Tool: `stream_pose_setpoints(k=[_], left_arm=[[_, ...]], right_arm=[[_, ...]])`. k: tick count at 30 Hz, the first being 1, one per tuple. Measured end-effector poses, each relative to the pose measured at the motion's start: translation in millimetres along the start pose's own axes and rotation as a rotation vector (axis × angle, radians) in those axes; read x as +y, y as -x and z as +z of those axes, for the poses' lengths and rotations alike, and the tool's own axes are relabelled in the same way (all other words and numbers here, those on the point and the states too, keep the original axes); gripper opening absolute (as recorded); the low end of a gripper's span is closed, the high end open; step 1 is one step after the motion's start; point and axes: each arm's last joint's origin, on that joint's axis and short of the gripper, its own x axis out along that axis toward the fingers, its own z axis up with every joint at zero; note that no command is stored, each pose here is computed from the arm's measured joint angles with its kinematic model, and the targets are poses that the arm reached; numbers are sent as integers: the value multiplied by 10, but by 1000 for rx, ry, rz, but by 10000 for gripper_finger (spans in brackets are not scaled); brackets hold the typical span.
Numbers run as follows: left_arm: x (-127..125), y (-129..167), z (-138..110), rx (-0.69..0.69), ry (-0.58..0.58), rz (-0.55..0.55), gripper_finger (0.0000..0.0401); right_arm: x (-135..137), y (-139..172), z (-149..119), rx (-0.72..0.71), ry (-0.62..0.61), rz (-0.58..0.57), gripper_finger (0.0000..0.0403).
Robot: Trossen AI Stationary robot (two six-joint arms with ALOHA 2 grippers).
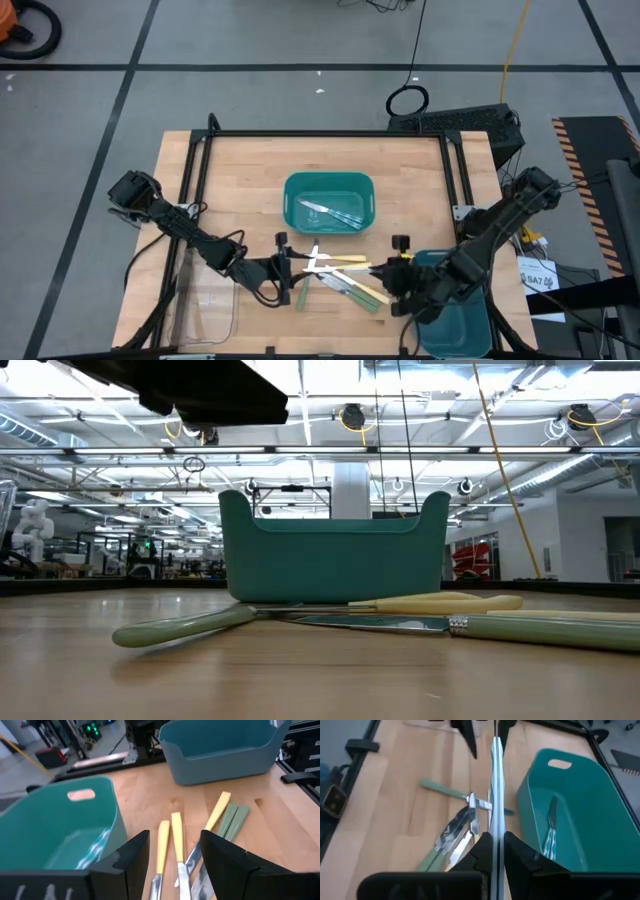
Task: Sort silverware by color (type)
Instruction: Put the blue knife into the green bin
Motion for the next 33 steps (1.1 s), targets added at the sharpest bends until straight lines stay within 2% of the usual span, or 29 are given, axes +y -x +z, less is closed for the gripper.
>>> stream_pose_setpoints(k=[4, 10, 20, 29, 33], left_arm=[[-12, 9, 36, -32, -29, -3, 184], [-21, 16, 38, -35, -42, -7, 184], [-37, 27, 58, -52, -116, -10, 184], [46, -27, 65, -49, -151, 19, 184], [87, -65, 64, -50, -157, -31, 184]], right_arm=[[-43, -176, -112, -12, -42, -14, 20], [-201, -385, -234, -104, -192, 0, 20], [-762, -491, -439, -132, -369, 99, 20], [-1240, -616, -392, -120, -392, 155, 20], [-1473, -702, -409, -106, -417, 141, 20]])
